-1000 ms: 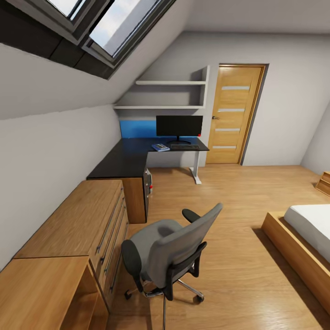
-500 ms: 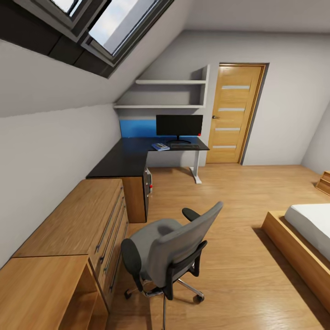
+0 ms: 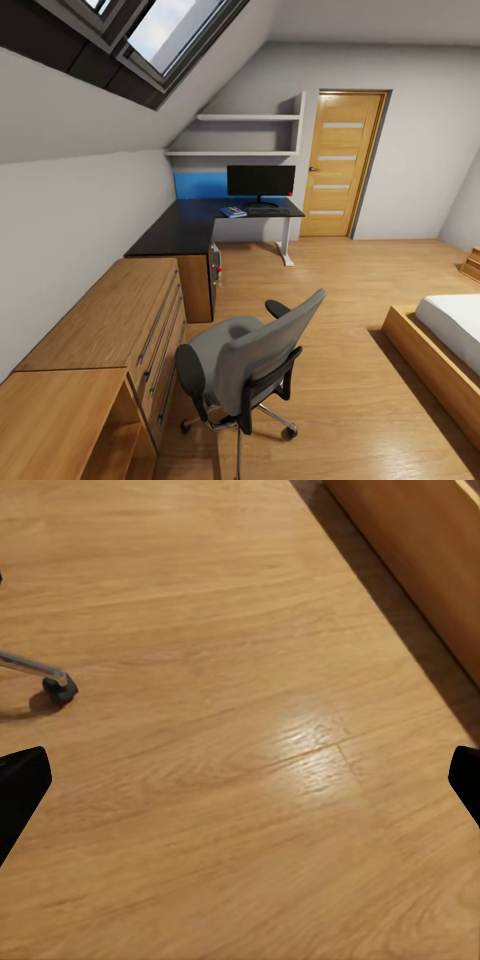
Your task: In the bedroom, organize the workspace by keeping the computer under the desk, ensuring the monitor is on the desk, placing the keyboard on the desk next to the monitor, placing the mouse on the desk next to the keyboard, moving the folder from the swivel chair onto the desk next to the mouse, stacking the notebook on top of the folder with the pen on top of the notebook, and positioning the swivel chair next to the desk.
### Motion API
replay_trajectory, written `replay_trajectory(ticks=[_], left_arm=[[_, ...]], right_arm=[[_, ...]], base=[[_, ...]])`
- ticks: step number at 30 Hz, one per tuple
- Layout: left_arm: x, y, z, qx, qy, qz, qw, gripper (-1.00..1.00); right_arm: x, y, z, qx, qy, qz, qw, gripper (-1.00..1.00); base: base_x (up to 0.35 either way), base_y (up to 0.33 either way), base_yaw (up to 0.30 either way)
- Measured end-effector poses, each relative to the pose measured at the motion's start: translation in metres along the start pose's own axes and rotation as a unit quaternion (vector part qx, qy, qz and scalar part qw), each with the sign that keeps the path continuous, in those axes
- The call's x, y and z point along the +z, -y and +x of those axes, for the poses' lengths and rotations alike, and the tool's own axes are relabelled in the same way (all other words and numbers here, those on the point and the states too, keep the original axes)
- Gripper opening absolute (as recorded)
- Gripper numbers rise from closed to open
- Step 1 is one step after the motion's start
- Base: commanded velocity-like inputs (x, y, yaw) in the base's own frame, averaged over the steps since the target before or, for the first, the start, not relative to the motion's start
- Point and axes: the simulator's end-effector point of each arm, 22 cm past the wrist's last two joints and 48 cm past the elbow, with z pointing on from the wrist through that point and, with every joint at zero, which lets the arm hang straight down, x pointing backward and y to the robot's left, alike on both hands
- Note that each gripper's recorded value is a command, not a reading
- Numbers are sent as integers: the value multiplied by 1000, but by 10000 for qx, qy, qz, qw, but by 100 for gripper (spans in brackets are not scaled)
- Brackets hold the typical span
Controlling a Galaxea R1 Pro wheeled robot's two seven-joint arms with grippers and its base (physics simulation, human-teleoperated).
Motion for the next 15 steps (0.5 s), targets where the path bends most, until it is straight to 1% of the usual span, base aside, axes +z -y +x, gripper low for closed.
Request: replay_trajectory(ticks=[7, 15], left_arm=[[10, -1, 8, 33, -91, -11, 10000, 100], [20, 0, 14, 36, -99, -11, 9999, 100]], right_arm=[[6, -2, 8, 0, 1, 0, 10000, 100], [13, -5, 17, 2, 2, -1, 10000, 100]], base=[[0, 0, 0], [0, 0, 0]])
